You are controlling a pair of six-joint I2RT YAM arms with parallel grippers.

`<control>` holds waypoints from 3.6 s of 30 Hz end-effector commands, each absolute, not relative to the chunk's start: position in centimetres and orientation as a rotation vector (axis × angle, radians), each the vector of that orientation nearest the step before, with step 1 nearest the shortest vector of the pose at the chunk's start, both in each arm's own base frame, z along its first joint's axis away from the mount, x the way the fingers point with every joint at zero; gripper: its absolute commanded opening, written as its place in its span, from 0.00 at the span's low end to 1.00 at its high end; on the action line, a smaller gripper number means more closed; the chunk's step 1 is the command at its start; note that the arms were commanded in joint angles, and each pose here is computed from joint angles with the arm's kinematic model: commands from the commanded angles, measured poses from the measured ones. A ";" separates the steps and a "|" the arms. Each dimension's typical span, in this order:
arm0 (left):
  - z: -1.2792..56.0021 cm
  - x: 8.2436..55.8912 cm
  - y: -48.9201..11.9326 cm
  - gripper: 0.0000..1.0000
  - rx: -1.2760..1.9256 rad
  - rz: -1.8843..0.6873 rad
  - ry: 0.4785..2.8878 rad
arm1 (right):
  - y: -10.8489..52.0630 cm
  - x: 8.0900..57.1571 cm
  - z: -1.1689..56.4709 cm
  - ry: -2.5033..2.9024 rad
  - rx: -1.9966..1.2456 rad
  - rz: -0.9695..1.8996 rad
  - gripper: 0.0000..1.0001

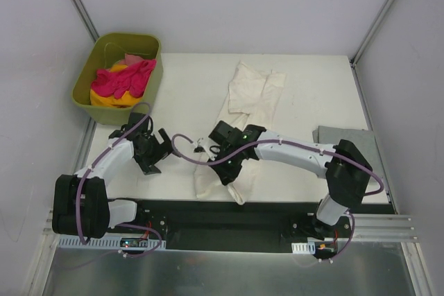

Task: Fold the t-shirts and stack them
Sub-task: Fold the tshirt

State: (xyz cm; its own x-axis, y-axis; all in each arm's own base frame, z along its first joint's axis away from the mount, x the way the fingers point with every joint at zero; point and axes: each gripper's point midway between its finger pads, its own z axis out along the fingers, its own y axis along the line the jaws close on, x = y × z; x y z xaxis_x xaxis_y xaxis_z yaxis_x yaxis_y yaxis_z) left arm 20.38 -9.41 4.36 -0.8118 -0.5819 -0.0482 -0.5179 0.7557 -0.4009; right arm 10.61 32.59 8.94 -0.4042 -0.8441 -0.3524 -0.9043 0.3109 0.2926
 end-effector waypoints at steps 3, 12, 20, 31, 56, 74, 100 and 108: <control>5.6 22.1 -9.3 0.99 -0.846 -0.565 2.767 | 29.8 17.1 12.0 2.490 -1.434 0.547 0.01; 6.4 24.0 -9.8 0.99 -0.804 -0.598 2.780 | 27.3 25.2 13.0 2.544 -1.236 0.441 0.01; 6.7 25.3 -10.1 0.99 -0.786 -0.620 2.784 | 25.4 29.9 12.8 2.578 -1.175 0.407 0.01; 7.7 26.2 -10.7 0.99 -0.762 -0.673 2.772 | 24.3 34.0 12.1 2.598 -1.130 0.447 0.01; 11.3 28.5 -17.3 0.99 -0.413 -0.750 2.766 | 18.7 43.8 11.3 2.530 -1.006 0.038 0.75; 10.4 27.4 -18.5 0.99 -0.330 -0.730 2.785 | 27.7 30.9 15.1 2.453 -0.816 0.789 1.00; 9.1 23.5 -12.1 0.99 -0.505 -0.557 2.751 | 32.3 41.4 8.3 2.425 -0.607 0.243 1.00; 9.9 23.6 -11.7 0.99 -0.509 -0.538 2.707 | 31.8 48.9 13.5 2.282 -0.462 0.307 1.00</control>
